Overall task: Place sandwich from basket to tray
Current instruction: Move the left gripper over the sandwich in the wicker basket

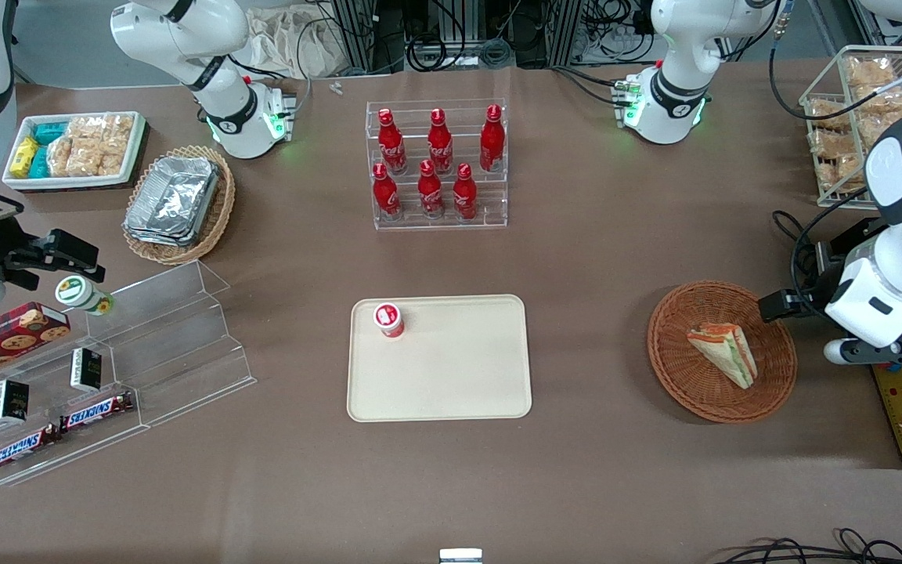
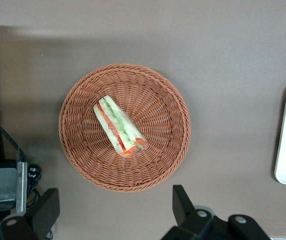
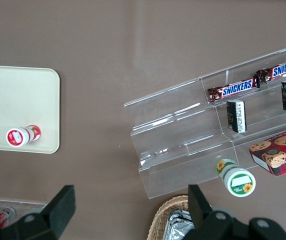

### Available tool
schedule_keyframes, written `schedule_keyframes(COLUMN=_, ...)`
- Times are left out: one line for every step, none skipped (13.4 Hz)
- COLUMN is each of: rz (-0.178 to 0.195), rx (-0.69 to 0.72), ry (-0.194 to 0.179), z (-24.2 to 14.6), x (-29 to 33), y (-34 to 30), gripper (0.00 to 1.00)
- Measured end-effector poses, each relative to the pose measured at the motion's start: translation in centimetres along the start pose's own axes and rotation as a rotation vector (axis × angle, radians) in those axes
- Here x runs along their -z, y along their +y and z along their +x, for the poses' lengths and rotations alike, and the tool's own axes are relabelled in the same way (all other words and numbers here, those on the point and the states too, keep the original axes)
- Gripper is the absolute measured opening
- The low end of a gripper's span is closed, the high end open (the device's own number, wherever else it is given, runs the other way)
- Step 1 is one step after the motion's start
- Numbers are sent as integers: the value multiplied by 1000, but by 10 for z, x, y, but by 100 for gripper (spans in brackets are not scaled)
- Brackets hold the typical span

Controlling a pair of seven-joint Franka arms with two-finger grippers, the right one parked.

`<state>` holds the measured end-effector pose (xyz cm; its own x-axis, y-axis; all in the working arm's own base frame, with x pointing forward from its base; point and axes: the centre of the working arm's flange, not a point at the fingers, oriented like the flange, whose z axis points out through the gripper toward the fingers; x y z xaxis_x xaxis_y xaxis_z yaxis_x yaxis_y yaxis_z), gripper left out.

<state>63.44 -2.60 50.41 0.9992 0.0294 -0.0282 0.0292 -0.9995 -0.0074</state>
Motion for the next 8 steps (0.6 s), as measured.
schedule_keyframes(rz=0, rx=0, ry=0, z=0, x=0, y=0, gripper=100)
schedule_keyframes(rz=0, rx=0, ry=0, z=0, x=0, y=0, gripper=100)
schedule_keyframes(rz=0, rx=0, ry=0, z=0, x=0, y=0, gripper=100)
schedule_keyframes(rz=0, rx=3, ry=0, z=0, x=0, y=0, gripper=100)
schedule_keyframes(rz=0, rx=4, ry=-1, z=0, x=0, y=0, gripper=100)
schedule_keyframes(rz=0, rx=3, ry=-2, z=0, x=0, y=0, gripper=100)
schedule_keyframes(rz=3, rx=1, ry=-4, z=-1, x=-1, y=1, gripper=100)
schedule_keyframes(rz=11, rx=-7, ry=-6, z=-1, x=-2, y=5, gripper=100)
